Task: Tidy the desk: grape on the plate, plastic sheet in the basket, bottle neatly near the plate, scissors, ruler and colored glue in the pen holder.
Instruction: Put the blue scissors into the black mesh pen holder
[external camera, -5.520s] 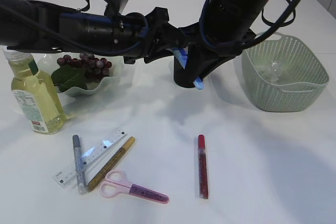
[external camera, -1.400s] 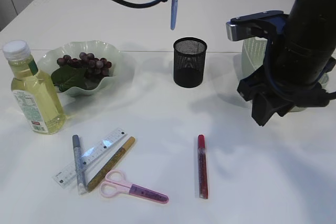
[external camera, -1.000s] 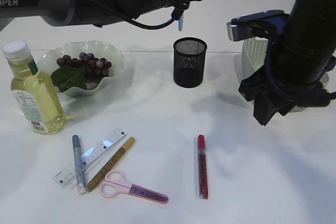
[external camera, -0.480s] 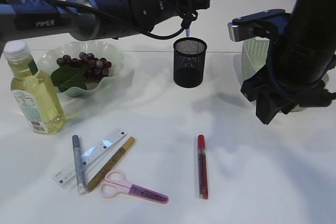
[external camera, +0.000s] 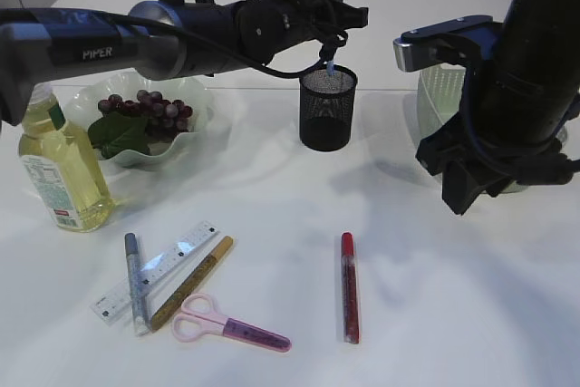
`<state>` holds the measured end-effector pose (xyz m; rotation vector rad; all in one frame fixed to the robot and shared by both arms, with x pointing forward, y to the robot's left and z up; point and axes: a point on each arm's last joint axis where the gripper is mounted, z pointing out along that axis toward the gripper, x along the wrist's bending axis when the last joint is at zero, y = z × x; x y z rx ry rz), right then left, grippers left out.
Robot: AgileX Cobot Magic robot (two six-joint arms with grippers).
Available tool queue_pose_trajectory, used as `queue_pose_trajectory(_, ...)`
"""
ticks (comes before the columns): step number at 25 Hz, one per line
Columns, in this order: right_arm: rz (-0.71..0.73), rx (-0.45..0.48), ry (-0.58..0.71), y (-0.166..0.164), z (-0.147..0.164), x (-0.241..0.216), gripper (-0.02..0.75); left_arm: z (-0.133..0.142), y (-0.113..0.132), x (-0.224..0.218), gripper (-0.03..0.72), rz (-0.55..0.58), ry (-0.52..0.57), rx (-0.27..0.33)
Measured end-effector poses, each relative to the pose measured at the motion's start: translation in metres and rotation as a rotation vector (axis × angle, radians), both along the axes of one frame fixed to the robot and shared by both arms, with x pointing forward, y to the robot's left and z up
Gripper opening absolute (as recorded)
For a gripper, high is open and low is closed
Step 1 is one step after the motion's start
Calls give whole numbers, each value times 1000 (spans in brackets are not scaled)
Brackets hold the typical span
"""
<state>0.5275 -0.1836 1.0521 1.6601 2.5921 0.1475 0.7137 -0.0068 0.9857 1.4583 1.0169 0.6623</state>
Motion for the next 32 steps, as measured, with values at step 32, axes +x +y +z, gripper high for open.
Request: queue_pose_trajectory(32,-2,0,0,0,0,0,365,-15,-2,-2,53,-31,79,39)
